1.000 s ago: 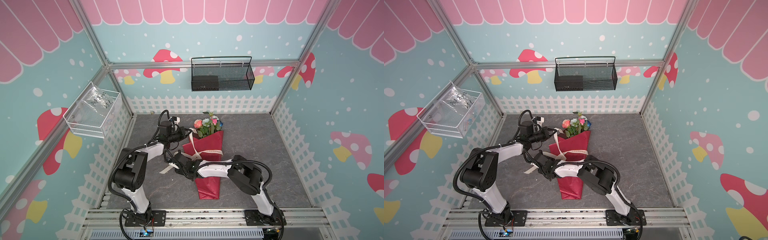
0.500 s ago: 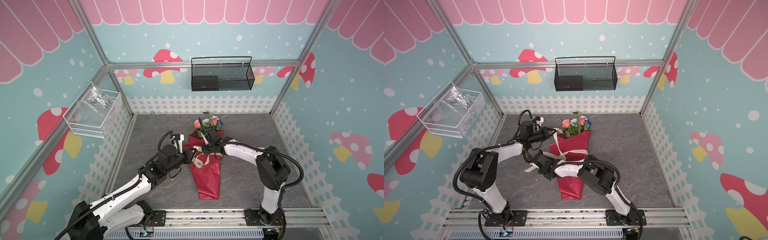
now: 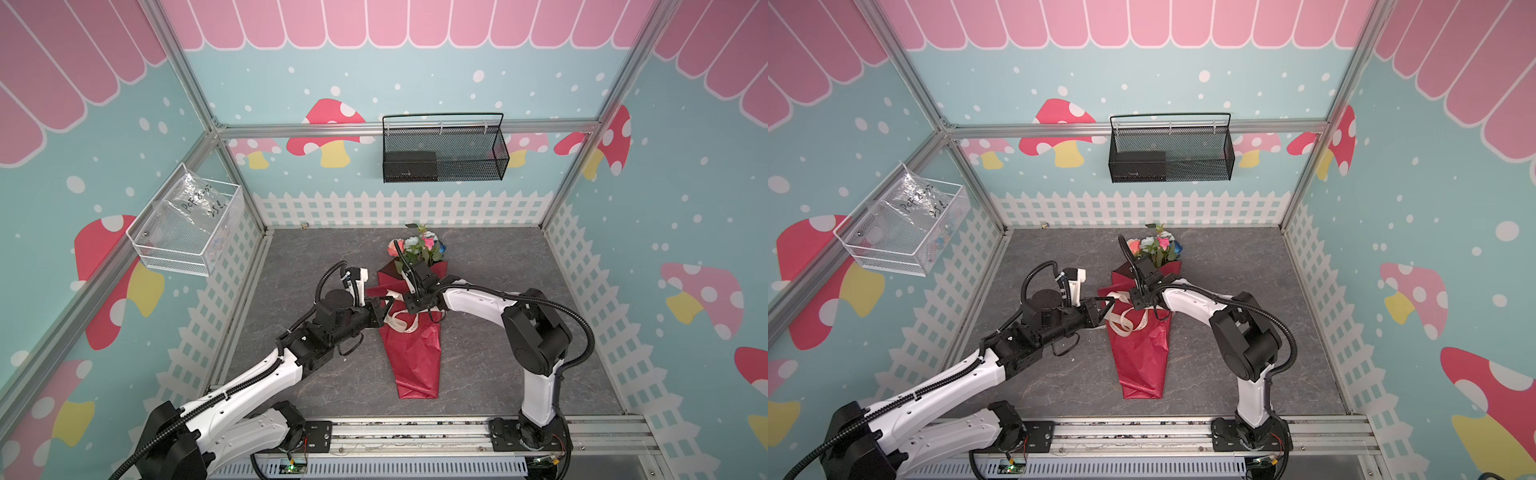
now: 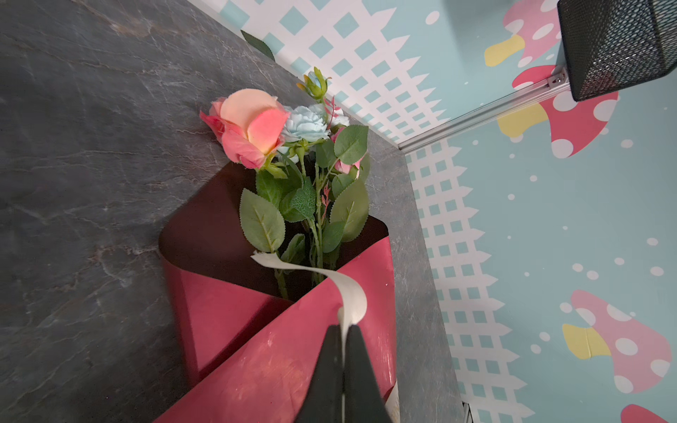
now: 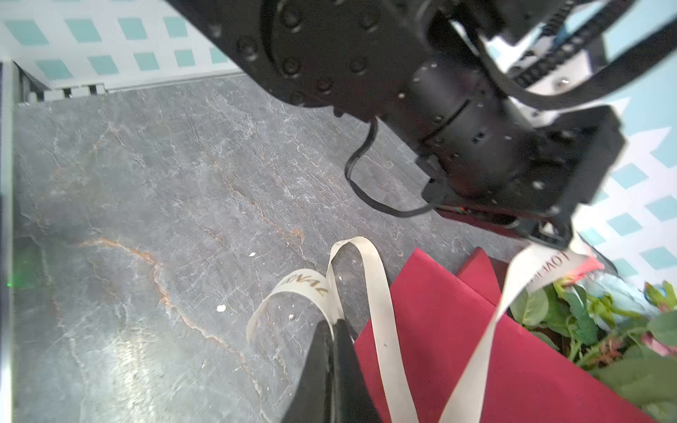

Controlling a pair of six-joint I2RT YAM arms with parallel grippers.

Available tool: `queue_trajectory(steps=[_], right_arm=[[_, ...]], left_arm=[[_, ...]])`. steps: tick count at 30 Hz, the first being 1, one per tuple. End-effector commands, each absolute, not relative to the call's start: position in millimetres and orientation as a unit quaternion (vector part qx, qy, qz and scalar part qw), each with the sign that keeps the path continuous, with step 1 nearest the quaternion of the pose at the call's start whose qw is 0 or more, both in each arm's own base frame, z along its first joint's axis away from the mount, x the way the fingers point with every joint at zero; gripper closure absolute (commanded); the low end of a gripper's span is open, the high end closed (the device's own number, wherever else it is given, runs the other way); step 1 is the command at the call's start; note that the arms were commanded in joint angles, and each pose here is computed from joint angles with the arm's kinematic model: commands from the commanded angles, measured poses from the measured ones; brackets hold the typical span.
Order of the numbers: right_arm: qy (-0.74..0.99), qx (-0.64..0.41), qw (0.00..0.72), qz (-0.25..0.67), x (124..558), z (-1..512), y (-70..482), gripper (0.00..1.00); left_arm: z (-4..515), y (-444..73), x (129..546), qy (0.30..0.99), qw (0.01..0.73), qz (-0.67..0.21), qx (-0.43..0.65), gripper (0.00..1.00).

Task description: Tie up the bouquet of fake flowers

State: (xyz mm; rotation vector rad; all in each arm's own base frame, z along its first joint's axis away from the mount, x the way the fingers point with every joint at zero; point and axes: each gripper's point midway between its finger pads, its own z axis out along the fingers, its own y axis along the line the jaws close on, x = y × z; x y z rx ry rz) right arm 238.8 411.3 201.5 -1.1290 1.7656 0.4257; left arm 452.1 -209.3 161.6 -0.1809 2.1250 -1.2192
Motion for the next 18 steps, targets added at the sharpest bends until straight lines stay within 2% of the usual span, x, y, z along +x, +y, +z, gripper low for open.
queue_trajectory(steps=[1, 4, 13, 18], right_arm=[[0.753, -0.403, 0.481, 0.2, 235, 209, 384, 1.0], [0.795, -0.347, 0.449, 0.215, 235, 199, 355, 1.0], [0.915, -0.114, 0.297, 0.249, 239, 126, 260, 1.0], [0.933, -0.061, 0.264, 0.238, 243, 105, 237, 1.0]], left_arm=[[177, -203, 448, 0.81, 0.361, -0.457, -0.068, 1.0], [184, -197, 444, 0.809, 0.376, -0.447, -0.072, 1.0], [188, -177, 428, 0.824, 0.398, -0.394, -0.079, 1.0], [192, -169, 414, 0.829, 0.405, -0.377, -0.079, 1.0]])
